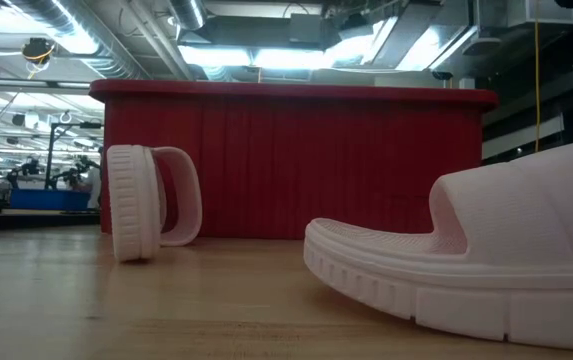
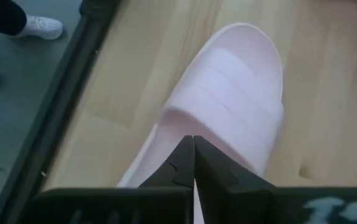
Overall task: Pick and place slides into bin
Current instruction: Put the right pink slide into the red bin
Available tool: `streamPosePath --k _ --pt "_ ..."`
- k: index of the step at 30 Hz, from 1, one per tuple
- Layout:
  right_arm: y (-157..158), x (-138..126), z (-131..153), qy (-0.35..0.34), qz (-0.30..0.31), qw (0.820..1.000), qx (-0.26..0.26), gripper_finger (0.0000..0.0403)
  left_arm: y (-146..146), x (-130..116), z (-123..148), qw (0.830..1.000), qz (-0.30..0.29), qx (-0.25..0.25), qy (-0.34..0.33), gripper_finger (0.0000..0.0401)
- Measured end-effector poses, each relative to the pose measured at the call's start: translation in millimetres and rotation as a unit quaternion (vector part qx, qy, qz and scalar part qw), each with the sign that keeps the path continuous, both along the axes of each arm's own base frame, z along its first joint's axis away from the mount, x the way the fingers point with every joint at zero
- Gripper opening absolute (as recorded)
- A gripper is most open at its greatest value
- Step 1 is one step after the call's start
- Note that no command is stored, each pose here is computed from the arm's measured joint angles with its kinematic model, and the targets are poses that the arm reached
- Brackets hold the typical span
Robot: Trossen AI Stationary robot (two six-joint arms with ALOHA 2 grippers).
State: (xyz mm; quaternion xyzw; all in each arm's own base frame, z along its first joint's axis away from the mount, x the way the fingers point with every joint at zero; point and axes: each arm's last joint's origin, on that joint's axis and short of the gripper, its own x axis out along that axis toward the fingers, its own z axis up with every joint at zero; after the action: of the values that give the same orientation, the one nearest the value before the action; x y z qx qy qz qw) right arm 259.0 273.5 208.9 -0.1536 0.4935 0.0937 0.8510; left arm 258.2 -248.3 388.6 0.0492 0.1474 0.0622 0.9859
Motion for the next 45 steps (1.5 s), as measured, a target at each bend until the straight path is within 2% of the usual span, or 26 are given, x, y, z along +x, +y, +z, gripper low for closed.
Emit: streamPosePath --k 4,10,16,21,27,37,45 --pt "0 0 -2 -0.002 0.008 1.0 -0.002 0.0029 -2 -2 0 1.0 -0.005 -0.001 0.001 0.0005" --pt "0 0 -2 -0.003 0.014 1.0 -0.005 0.0086 -2 -2 0 1.0 -0.006 0.0 0.001 0.0002" --pt "-2 1 -2 -0.013 0.075 0.995 -0.059 0.0124 -2 -2 0 1.0 -0.005 0.001 0.002 0.0006" --pt "-4 3 -1 -0.032 0.095 0.99 -0.104 0.0126 -2 -2 0 1.0 -0.003 0.0 0.001 0.0006" --pt "-5 2 -5 -0.03 0.097 0.989 -0.108 0.0126 -2 -2 0 1.0 0.004 -0.023 -0.002 0.0001" --pt "-14 -6 -30 -0.014 0.1 0.987 -0.124 0.0126 -2 -2 0 1.0 0.005 -0.023 -0.002 0.0006" --pt "-14 -2 -32 -0.04 0.098 0.986 -0.13 0.0126 -2 -2 0 1.0 0.005 -0.023 -0.002 0.0003"
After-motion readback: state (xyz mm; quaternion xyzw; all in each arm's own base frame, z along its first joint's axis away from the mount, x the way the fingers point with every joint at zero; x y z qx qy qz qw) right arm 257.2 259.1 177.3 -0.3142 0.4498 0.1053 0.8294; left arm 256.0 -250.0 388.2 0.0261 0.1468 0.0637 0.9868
